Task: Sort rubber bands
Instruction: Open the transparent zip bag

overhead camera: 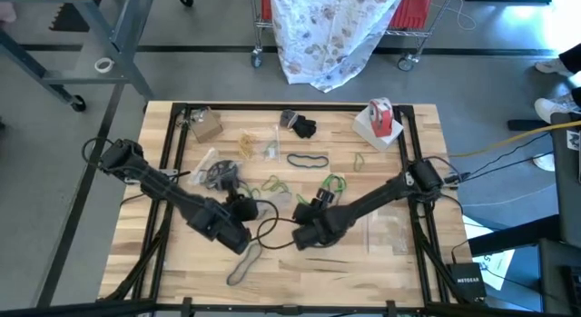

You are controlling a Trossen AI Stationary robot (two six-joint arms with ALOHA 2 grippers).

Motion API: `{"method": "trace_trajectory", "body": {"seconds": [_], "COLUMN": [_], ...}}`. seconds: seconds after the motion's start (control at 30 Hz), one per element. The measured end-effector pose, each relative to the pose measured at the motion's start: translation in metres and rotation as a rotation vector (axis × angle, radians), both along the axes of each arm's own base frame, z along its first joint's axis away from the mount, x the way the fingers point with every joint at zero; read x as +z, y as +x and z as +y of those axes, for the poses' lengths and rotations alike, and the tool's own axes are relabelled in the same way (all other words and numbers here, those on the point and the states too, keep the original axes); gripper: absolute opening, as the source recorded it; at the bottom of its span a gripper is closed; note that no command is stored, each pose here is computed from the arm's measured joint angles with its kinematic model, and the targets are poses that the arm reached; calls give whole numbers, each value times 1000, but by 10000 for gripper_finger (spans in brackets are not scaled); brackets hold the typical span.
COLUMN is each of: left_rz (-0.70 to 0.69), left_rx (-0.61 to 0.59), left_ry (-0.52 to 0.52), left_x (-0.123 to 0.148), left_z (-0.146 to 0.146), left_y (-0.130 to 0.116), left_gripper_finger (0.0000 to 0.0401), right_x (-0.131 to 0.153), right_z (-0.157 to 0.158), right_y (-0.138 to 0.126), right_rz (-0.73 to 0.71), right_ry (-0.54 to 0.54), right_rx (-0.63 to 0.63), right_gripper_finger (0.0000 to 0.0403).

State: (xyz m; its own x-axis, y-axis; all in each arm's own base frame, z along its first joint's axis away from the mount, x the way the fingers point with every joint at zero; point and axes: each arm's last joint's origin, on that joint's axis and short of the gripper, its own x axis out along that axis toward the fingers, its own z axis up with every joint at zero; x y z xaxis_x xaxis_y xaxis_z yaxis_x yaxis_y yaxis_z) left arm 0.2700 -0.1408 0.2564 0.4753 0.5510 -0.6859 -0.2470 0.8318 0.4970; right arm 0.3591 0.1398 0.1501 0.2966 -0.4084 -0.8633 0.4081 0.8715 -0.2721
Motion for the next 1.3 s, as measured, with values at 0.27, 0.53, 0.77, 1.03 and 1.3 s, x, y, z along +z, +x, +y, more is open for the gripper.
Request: {"method": "trace_trajectory", "body": {"seconds": [0.27, 0.53, 0.77, 1.03, 1.3], "left_rz": [-48, -283, -408, -404, -378], "left_rx": [-105, -204, -179, -186, -208], "left_ry": [-233, -413, -478, -459, -430], "left_x": [-6, -18, -27, -31, -32], "left_z": [-24, -37, -34, -33, -32], "left_y": [4, 23, 34, 35, 34], "left_gripper_finger": [0, 0, 0, 0, 0], "right_x": [56, 67, 30, 27, 23], "right_z": [54, 132, 133, 108, 95], "right_y": [-12, -15, -2, 14, 16], "right_rz": [-164, -734, -890, -930, -854], "right_ry": [204, 127, 116, 26, 21], "right_rx": [205, 149, -115, -221, -235], "right_gripper_finger": [182, 182, 182, 182, 153]}}
